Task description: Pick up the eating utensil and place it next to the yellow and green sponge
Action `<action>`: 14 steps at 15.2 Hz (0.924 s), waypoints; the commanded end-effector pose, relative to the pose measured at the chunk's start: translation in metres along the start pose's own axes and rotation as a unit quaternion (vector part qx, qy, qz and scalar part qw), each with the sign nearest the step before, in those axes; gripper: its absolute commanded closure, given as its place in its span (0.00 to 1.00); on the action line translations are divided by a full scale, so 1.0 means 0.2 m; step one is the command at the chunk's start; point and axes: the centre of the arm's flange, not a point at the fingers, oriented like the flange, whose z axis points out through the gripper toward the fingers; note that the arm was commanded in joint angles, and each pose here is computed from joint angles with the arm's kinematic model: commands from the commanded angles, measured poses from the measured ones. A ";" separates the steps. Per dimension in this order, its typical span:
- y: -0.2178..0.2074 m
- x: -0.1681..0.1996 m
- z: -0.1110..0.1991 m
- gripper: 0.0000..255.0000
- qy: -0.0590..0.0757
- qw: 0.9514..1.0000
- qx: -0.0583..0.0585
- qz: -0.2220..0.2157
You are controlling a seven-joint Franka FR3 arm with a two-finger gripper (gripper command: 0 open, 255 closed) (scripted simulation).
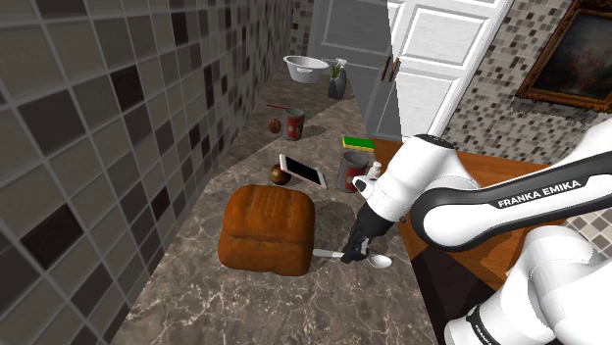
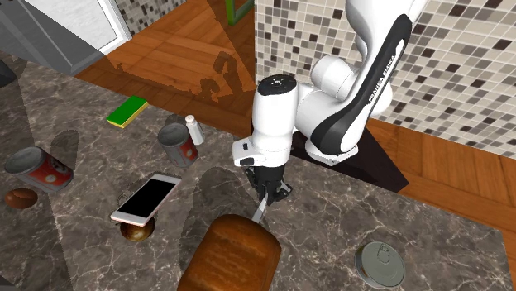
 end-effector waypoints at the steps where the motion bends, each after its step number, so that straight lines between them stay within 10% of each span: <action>1: 0.00 0.00 0.00 1.00 0.000 1.000 0.000 0.000; 14: -0.04 0.07 -0.31 1.00 0.000 1.000 0.000 0.000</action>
